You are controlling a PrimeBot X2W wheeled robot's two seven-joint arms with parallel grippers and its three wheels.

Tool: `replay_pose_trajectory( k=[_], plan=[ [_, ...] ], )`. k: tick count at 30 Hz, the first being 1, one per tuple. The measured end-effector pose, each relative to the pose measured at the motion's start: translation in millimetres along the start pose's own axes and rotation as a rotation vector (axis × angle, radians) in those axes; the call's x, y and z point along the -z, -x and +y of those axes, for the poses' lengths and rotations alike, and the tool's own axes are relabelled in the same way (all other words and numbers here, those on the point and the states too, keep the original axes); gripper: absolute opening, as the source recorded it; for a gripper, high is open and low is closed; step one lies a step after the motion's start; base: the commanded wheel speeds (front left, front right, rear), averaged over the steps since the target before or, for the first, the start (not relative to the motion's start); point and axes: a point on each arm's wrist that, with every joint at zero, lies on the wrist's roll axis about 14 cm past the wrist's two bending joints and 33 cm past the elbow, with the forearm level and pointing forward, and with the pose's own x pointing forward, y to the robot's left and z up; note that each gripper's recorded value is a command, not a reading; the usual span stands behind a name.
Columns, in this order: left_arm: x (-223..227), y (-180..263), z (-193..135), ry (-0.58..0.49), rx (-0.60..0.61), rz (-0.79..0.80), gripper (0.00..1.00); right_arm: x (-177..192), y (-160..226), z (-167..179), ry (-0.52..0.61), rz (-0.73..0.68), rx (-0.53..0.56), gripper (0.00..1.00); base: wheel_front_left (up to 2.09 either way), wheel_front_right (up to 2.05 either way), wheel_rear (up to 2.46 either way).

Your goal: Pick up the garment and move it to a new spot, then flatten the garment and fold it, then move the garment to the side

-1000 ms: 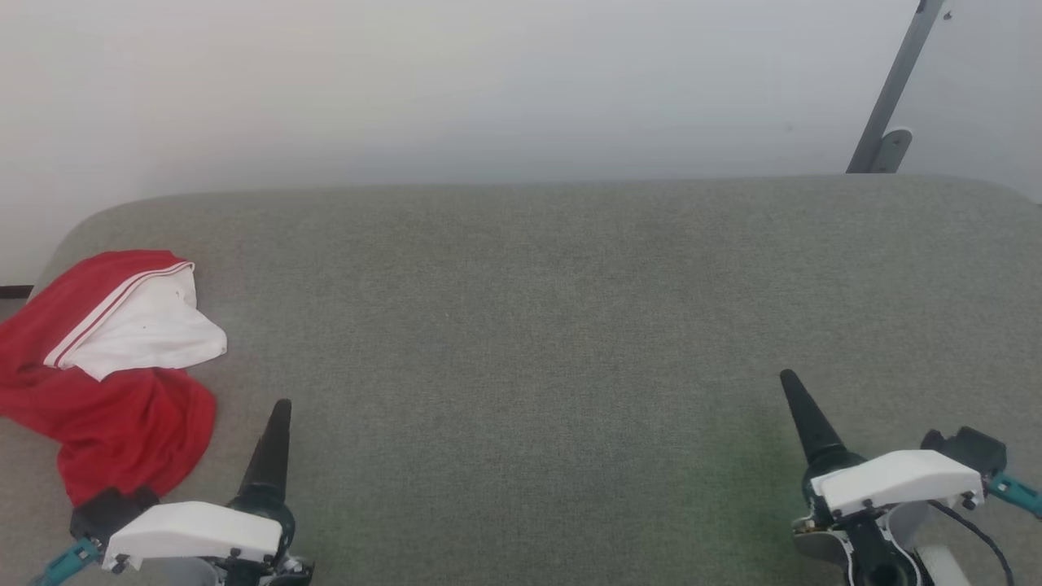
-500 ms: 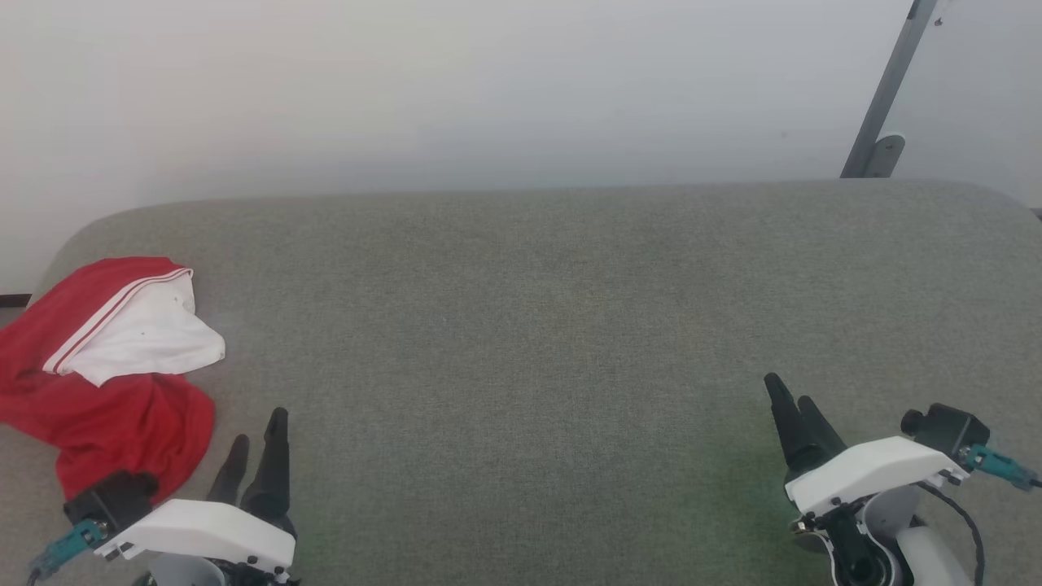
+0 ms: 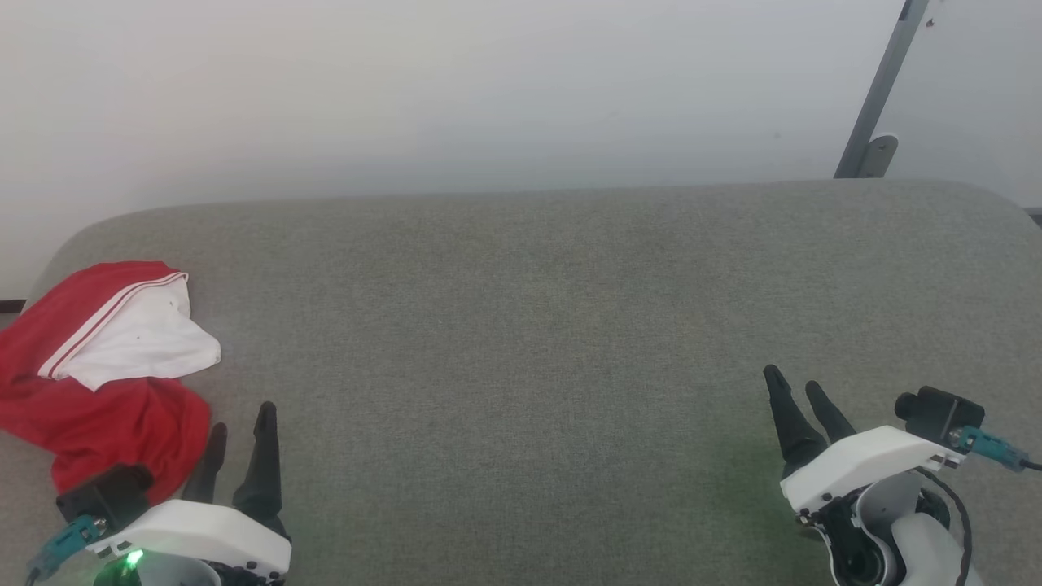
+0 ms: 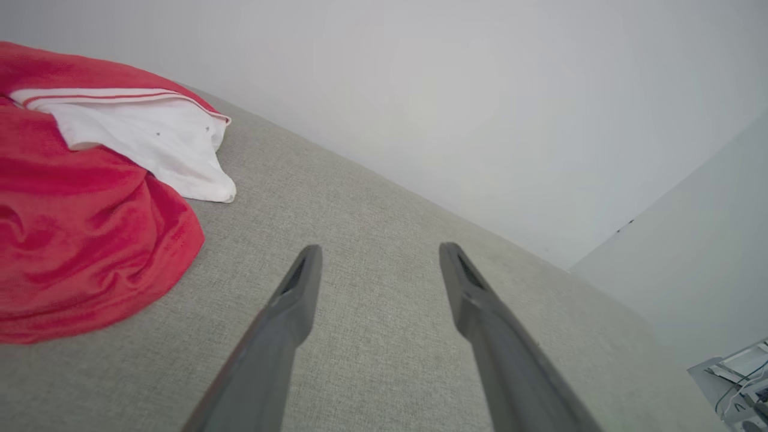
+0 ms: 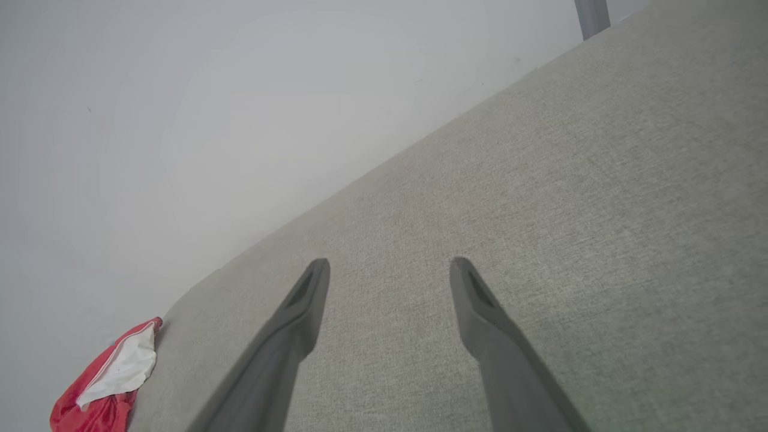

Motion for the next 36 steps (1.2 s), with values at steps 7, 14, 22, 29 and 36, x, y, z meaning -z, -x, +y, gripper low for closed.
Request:
replay_pose_trajectory(
  k=[7,14,22,29,36],
  plan=[
    [-5.1,1.6,-1.2,-0.059,0.015,-0.027,1.0,-3.2,0.6,0.7,0.073,-0.007,-0.006,1.0,0.0,0.0,0.0],
    [-8.3,3.6,-5.2,-0.127,0.04,-0.048,1.0,-8.3,0.3,3.6,0.148,-0.024,-0.018,1.0,0.0,0.0,0.0],
    [-11.5,5.9,-8.5,-0.199,0.059,-0.069,1.0,-12.4,0.3,6.1,0.226,-0.034,-0.027,1.0,0.0,0.0,0.0],
    [-14.6,7.8,-10.8,-0.256,0.073,-0.091,1.0,-14.5,0.8,6.7,0.288,-0.042,-0.031,1.0,0.0,0.0,0.0],
    [-19.7,9.2,-13.0,-0.306,0.084,-0.116,1.0,-17.0,1.2,7.5,0.351,-0.049,-0.037,1.0,0.0,0.0,0.0]
  ],
)
